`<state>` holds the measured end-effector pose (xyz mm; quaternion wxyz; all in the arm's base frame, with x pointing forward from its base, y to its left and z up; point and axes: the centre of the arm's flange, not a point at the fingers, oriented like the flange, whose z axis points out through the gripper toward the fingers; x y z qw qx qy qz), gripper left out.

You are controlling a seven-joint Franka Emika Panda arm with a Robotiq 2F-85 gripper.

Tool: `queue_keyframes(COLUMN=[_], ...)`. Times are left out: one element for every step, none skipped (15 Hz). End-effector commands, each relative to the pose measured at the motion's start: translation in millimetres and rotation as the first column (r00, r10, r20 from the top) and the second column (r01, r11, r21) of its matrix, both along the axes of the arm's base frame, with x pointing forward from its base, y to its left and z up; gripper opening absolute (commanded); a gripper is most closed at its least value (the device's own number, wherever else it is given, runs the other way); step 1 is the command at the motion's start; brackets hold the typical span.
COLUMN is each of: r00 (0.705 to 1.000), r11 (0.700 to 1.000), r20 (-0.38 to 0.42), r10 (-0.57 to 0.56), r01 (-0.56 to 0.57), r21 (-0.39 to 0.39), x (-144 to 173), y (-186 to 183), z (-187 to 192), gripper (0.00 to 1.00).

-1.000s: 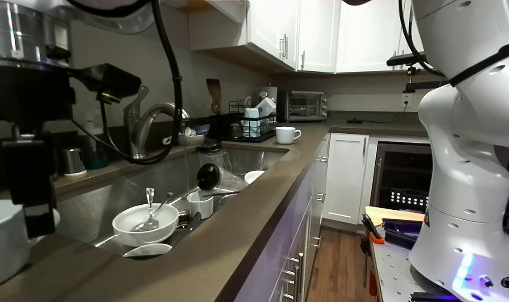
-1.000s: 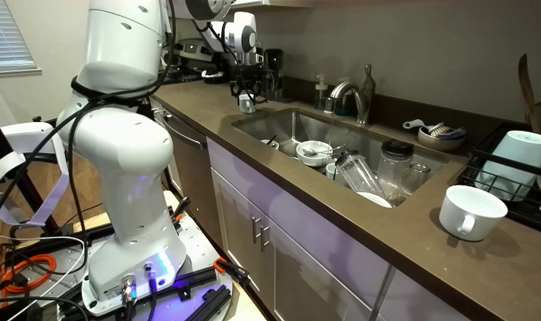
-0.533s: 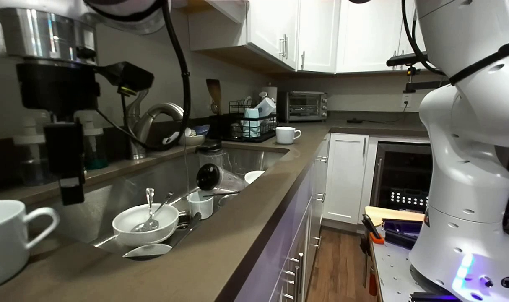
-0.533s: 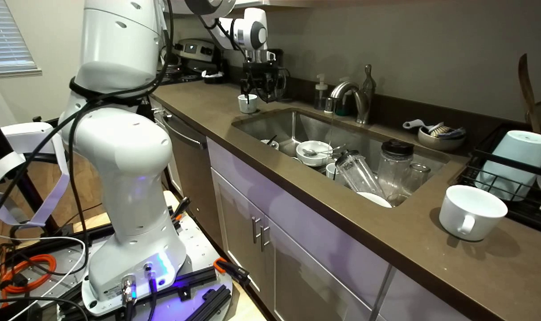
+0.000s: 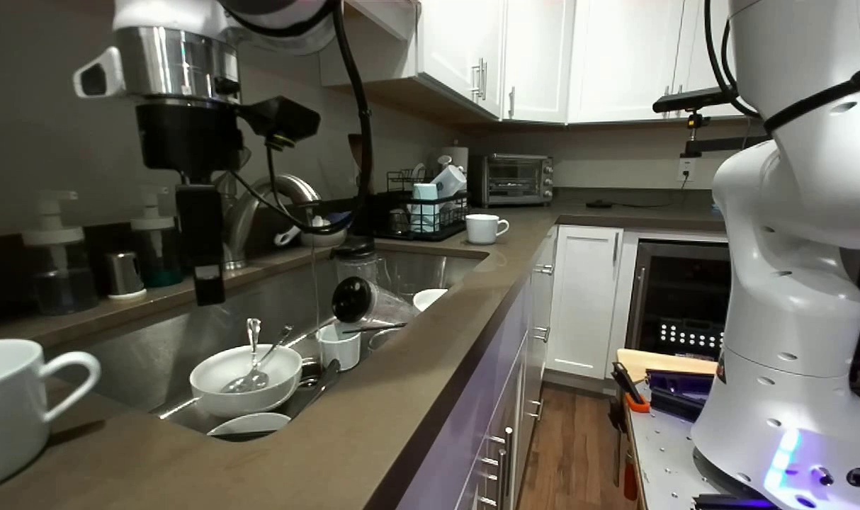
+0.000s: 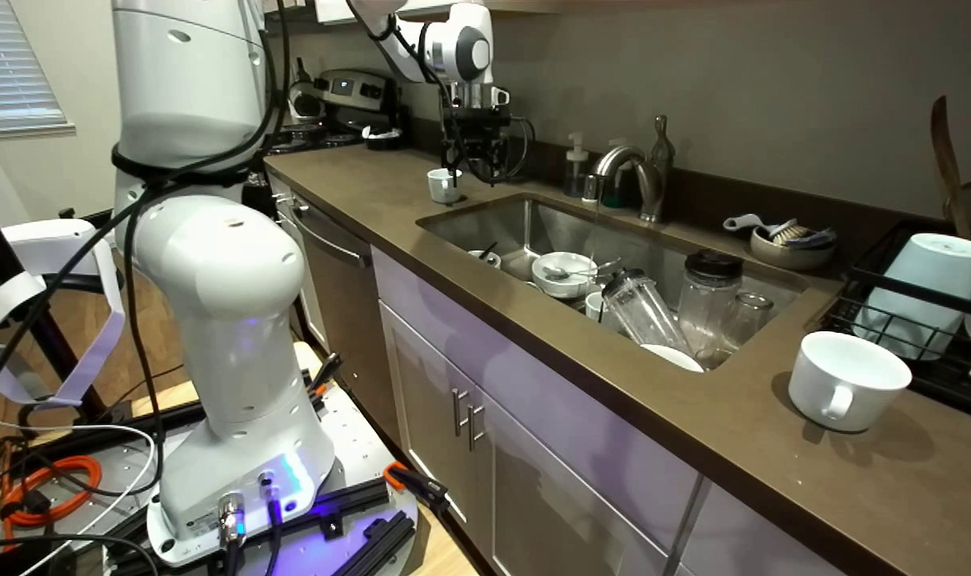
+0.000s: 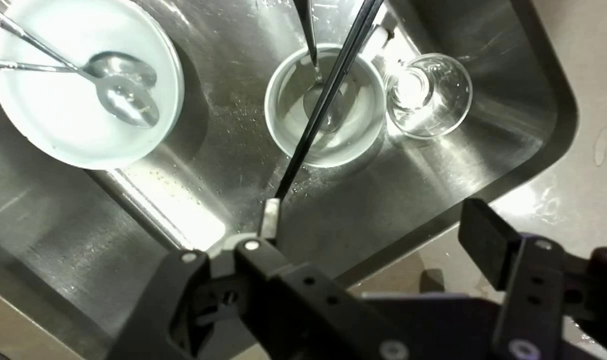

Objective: Pick up the mug cup from the countertop, move it to the right and then move it to the left back on the countertop.

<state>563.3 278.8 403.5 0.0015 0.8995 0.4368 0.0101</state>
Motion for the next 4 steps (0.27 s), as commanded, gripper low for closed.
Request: queue_keyframes(r00=[1.000, 1.000, 1.000, 1.000], r11=[1.000, 1.000, 1.000, 1.000], r20=[-0.001, -0.004, -0.006, -0.008], r10=[0.001, 0.002, 0.002, 0.002], r01=[-0.001, -0.002, -0.002, -0.002], r21=[0.000, 0.000, 0.000, 0.000], x=[0.6, 0.8, 1.0, 1.3], y=[0.7, 1.7, 1.7, 1.8], z=[-0.9, -3.2, -4.6, -5.7], gripper=[0.93, 0.93, 0.93, 0.93])
